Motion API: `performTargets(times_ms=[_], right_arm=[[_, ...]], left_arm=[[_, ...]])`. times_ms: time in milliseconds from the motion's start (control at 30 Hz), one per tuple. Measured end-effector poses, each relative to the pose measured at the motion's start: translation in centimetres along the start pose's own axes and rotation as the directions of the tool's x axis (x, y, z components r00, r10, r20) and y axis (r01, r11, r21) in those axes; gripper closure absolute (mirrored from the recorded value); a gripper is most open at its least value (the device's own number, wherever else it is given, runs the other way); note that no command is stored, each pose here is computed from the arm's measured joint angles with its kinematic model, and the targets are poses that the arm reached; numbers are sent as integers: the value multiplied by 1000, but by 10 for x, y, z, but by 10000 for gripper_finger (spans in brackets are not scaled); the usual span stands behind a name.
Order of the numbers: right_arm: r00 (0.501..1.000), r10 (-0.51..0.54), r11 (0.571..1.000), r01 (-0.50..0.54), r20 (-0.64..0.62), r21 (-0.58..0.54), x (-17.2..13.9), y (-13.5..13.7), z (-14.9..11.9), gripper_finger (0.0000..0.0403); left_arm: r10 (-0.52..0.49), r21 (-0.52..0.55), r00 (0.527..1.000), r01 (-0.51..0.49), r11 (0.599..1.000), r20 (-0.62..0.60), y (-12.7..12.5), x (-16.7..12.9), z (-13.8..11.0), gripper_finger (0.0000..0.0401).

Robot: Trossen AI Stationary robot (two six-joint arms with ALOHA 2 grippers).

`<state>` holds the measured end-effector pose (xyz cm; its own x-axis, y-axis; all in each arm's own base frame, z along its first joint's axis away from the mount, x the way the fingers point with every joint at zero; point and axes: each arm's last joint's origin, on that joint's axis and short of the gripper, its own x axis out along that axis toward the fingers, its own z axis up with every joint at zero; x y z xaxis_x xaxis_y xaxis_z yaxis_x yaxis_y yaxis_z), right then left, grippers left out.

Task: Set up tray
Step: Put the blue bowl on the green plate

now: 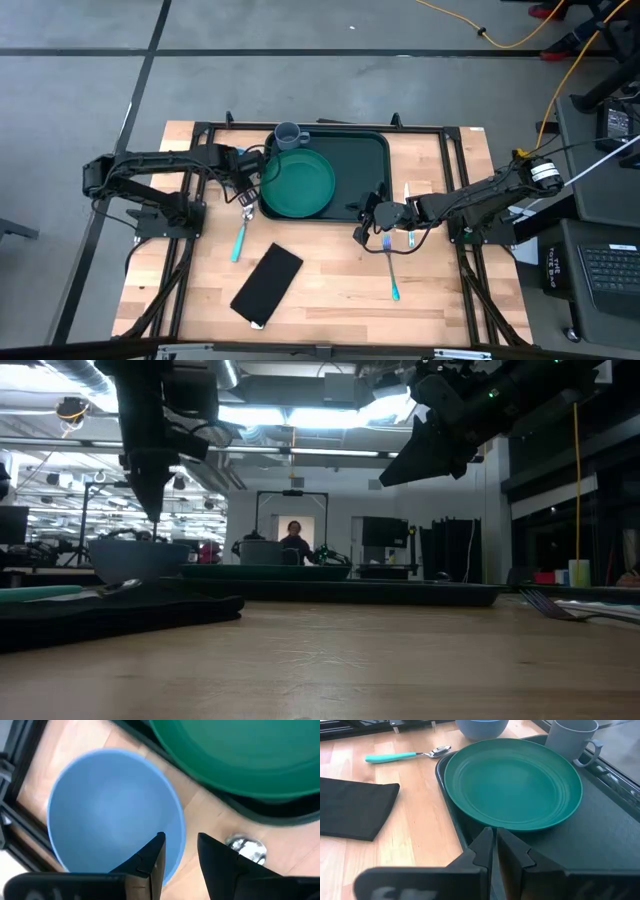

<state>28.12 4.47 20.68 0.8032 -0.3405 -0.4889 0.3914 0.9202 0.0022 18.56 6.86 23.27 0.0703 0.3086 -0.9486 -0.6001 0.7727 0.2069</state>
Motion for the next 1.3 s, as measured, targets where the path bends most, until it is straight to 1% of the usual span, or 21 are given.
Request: performTargets(times_ms=[200, 333, 433, 600, 667, 833, 1233, 1300], right_arm=[[1000, 0, 1000, 0, 0, 0, 0, 0, 0, 373], [1000, 0, 1000, 0, 0, 0, 0, 0, 0, 373], [1000, 0, 1000, 0, 0, 0, 0, 0, 0, 373], [1000, 0, 1000, 0, 0, 0, 0, 0, 0, 373], [1000, 0, 1000, 0, 0, 0, 0, 0, 0, 373], [1000, 0, 1000, 0, 0, 0, 0, 0, 0, 373], [1000, 0, 1000, 0, 0, 0, 0, 0, 0, 373], [1000, 0, 1000, 0, 0, 0, 0, 0, 0, 373]], left_arm=[[20, 0, 999, -20, 1000, -50, 2, 14, -4, 294], [23, 65, 996, -17, 998, -90, 2, 23, -8, 296], [25, 75, 995, -18, 997, -102, 1, 26, -10, 296], [24, 74, 995, -17, 997, -96, 1, 26, -9, 298], [21, 92, 995, -12, 996, -95, 1, 26, -9, 299], [-38, 96, 996, 45, 994, -80, -1, 26, -7, 299], [-27, 93, 998, 33, 995, -61, -1, 26, -5, 299], [-13, 93, 998, 18, 996, -54, -1, 26, -5, 299]])
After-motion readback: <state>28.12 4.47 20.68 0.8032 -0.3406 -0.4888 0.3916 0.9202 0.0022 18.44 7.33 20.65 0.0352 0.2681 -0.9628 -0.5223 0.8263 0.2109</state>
